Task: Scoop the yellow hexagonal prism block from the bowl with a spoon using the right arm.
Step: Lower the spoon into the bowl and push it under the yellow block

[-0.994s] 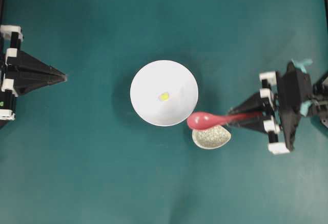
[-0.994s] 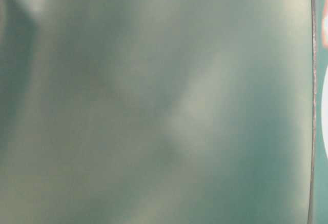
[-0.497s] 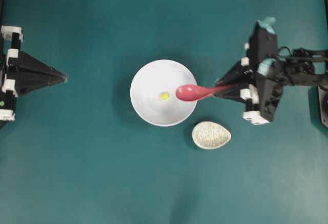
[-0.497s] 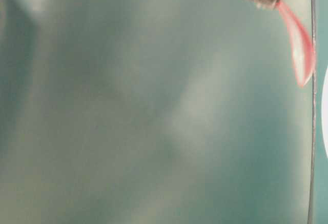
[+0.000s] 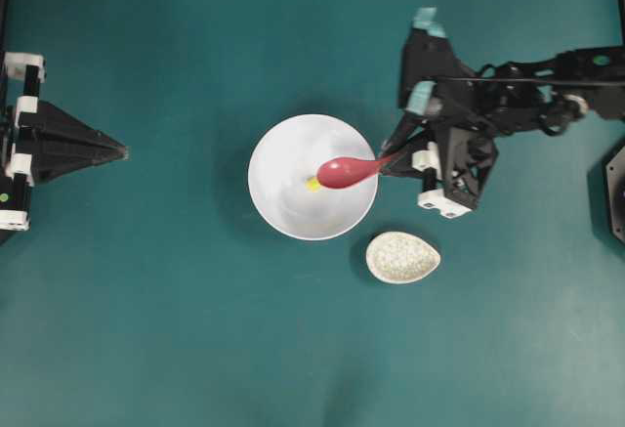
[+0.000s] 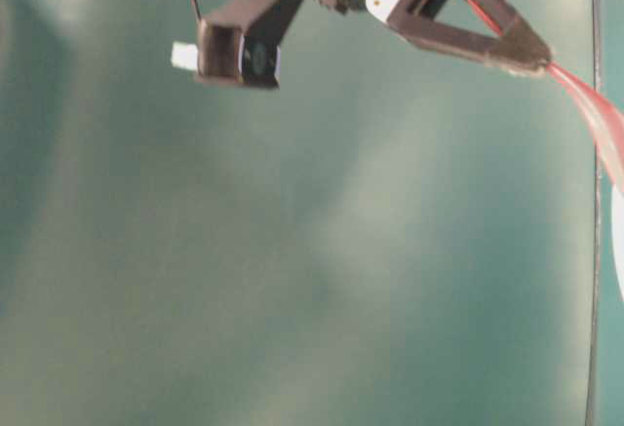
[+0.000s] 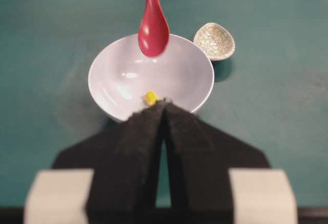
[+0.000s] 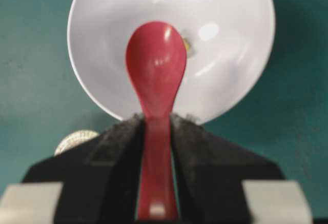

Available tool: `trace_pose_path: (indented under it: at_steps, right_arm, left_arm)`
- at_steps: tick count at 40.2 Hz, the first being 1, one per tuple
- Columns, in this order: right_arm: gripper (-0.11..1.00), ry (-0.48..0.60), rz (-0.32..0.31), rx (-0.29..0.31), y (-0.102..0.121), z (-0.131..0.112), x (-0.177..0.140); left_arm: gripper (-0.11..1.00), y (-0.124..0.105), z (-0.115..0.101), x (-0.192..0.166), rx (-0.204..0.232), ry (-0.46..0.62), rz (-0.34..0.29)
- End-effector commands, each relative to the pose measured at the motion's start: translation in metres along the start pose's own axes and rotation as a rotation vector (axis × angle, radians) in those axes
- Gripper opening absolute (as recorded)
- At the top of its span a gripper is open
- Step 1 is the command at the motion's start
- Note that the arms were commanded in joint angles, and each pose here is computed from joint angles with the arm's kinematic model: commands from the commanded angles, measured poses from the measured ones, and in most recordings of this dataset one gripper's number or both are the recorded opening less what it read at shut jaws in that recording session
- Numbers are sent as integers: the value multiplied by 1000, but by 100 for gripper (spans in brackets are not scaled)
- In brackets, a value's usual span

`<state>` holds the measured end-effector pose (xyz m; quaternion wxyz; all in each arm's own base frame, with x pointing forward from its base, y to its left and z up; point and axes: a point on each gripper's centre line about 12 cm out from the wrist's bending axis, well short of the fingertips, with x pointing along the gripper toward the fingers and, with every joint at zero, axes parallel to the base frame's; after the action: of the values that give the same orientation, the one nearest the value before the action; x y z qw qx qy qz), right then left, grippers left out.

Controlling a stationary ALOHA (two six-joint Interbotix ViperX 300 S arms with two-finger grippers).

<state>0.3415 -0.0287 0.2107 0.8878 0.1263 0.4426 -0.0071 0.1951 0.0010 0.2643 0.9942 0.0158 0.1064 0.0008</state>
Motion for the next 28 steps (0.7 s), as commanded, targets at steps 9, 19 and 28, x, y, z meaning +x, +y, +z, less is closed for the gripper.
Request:
trace_pose_path:
  at_steps: [9, 19, 28]
  right_arm:
    - [22, 94, 7, -33, 2, 25, 9]
    - [22, 168, -36, 44, -3, 27, 19]
    - [22, 209, -60, 76, -4, 23, 24]
  left_arm:
    - [-1, 1, 6, 1, 6, -14, 2]
    - [-1, 1, 7, 1, 6, -17, 2]
    - [-1, 1, 7, 1, 6, -18, 2]
